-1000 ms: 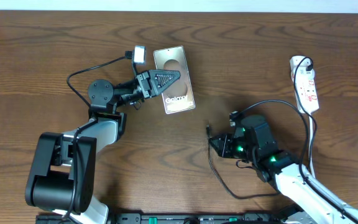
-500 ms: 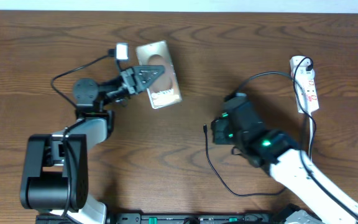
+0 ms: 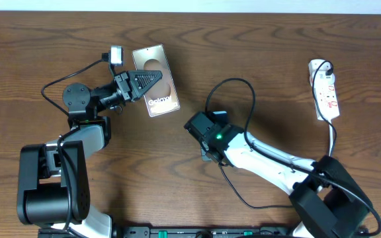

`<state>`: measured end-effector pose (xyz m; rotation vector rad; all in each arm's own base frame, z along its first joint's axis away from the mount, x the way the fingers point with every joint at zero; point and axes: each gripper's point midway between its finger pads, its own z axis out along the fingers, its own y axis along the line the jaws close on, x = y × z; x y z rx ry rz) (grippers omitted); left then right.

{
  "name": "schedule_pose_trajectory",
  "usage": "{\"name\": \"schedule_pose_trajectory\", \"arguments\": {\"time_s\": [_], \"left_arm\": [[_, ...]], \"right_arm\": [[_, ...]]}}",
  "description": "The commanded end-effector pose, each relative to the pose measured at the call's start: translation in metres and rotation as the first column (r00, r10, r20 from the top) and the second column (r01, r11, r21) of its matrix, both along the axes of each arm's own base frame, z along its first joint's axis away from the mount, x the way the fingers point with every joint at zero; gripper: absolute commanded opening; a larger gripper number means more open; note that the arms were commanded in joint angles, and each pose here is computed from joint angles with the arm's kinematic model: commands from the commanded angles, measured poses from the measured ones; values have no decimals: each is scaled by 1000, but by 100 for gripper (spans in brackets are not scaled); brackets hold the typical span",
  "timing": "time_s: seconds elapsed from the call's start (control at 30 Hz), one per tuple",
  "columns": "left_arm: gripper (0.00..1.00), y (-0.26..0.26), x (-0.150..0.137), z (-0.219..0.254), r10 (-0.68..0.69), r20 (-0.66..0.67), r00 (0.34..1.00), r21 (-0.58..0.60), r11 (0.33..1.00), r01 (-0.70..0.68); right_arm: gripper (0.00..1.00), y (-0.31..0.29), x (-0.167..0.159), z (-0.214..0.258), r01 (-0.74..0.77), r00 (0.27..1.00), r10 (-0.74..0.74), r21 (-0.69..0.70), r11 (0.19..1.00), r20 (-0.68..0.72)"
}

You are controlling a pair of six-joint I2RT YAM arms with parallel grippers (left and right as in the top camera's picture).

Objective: Plug charger to phone and switch on socket

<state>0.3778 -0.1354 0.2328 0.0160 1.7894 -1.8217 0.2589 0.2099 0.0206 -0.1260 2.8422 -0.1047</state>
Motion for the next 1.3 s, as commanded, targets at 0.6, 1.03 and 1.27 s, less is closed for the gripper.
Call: {"name": "schedule_pose_trajectory", "arguments": {"time_s": [0.6, 1.03, 1.27], "left_arm": [[7, 0, -4, 8, -22, 35, 999, 11, 1000, 22], [7, -1, -4, 8, -23, 31, 999, 10, 1000, 22], [7, 0, -1, 9, -10, -12, 1000, -16, 1000, 10]], "right_arm": [[12, 2, -16, -27, 53, 993, -54, -11, 999, -107], [1, 10, -10, -5, 89, 993, -83, 73, 993, -81], [1, 46, -33, 82, -54, 997, 71, 386, 921, -28]]}}
